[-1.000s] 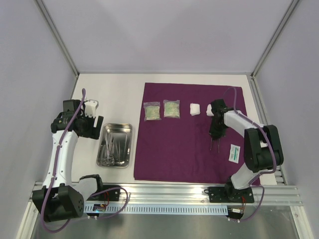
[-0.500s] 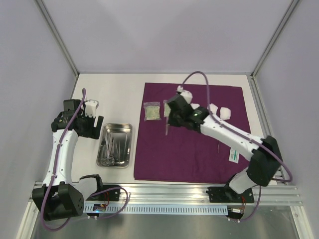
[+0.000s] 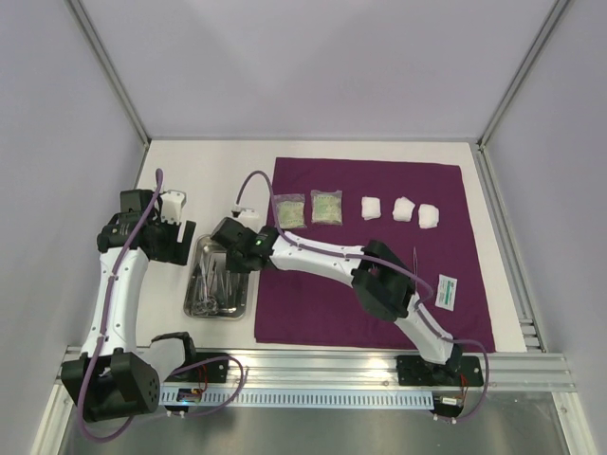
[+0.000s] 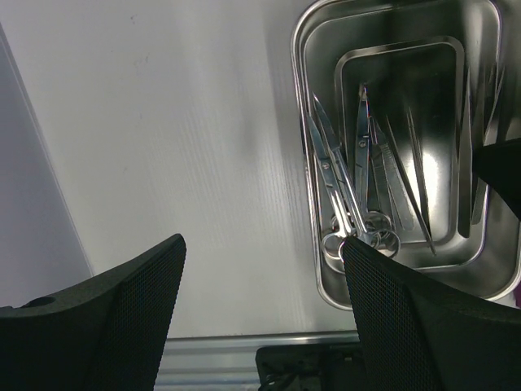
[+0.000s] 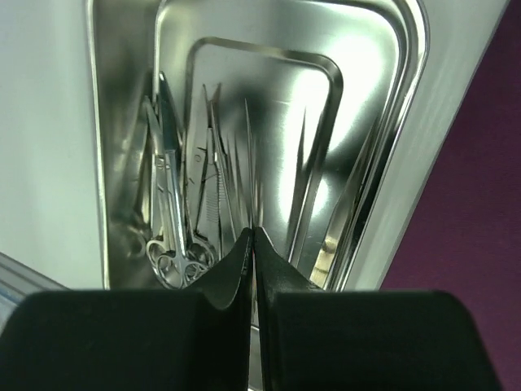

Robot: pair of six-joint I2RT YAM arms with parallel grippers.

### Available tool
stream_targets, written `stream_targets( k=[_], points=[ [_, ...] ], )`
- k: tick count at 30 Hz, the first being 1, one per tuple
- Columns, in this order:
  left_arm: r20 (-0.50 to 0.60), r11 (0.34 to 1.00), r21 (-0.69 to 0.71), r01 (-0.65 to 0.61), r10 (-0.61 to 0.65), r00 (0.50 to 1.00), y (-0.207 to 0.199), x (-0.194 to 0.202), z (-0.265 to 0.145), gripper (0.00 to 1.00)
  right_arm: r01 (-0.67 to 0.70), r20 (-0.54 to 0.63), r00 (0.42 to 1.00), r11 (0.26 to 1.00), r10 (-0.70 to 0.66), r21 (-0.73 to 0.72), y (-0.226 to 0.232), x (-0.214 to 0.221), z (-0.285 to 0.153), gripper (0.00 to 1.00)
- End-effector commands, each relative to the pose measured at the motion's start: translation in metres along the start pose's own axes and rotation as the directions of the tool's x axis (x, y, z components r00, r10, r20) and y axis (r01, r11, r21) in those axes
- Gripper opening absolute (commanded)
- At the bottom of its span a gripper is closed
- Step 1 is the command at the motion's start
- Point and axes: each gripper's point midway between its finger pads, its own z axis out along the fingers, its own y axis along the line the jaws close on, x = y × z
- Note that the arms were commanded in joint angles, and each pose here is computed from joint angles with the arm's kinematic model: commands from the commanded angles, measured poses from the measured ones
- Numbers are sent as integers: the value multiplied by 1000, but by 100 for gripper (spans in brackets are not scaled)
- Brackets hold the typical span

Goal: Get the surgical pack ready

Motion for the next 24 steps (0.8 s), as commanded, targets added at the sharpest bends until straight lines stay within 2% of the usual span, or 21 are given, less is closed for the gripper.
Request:
stream_targets(
  k=[1,9,21,24],
  points=[
    [41,1000,-27,7,-6,999,5,-8,-6,87,-77,-11,997,997,77,-5,8,1,5,0],
    [40,1000,-21,5,-4,999,4,-9,-3,87,-117,-70,990,992,120,44,-2,27,25,0],
    [37,1000,-15,8,-7,999,4,-9,-2,87,-128,-103,986,990,133,52,-3,37,34,0],
    [35,1000,-12,11,-10,999,3,-8,-1,87,-130,-99,986,990,135,51,-2,35,32,5]
  ],
)
